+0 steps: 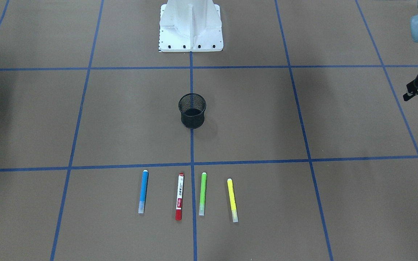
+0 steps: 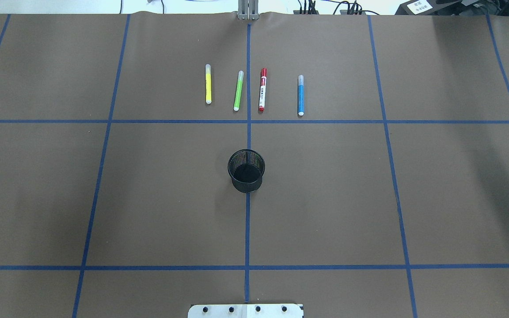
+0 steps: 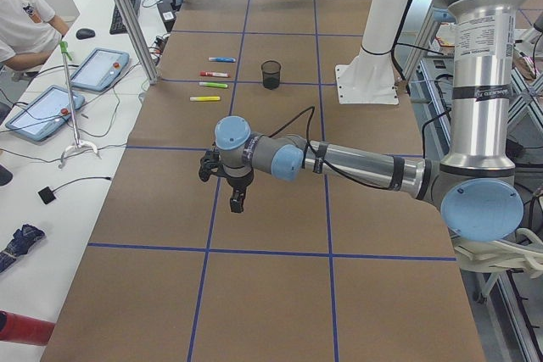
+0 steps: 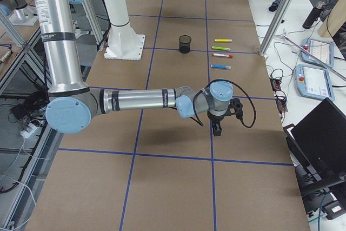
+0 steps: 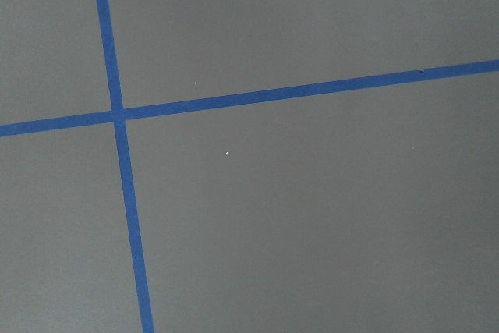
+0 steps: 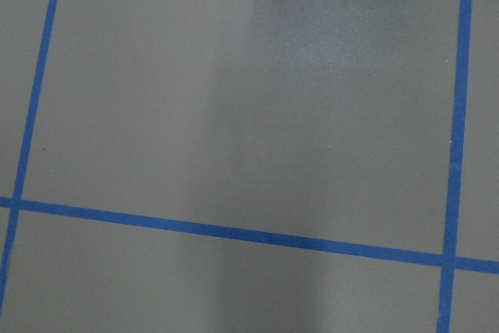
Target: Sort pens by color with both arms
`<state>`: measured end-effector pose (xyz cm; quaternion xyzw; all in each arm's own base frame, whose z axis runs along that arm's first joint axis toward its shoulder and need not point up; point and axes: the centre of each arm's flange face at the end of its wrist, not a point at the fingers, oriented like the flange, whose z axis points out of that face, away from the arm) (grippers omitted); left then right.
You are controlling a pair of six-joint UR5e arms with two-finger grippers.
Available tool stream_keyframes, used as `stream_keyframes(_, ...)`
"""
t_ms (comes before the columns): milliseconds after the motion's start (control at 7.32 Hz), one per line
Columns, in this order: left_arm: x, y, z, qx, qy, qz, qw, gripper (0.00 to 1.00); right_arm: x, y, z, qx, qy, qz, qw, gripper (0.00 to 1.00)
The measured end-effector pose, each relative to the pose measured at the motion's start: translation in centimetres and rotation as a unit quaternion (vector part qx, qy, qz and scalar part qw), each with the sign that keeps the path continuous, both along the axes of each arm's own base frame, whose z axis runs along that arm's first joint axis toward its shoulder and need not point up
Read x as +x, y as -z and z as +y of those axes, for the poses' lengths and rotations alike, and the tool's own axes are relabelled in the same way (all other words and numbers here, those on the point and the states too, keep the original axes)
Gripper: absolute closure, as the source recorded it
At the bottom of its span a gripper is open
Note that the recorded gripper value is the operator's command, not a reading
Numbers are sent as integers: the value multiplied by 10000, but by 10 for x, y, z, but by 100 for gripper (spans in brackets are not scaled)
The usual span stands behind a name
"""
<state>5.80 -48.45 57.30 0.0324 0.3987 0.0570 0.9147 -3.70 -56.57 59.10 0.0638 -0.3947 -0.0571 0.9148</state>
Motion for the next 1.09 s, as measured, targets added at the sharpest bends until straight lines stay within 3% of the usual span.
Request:
stream_keyframes(273, -1, -2, 1, -18, 12, 2, 10000, 0, 9, 5, -3, 78, 278, 340, 9990, 1)
stream_keyframes(1093, -3, 9, 1, 102, 24, 18, 9999, 0, 15, 15, 8, 194, 318, 215, 9991, 1)
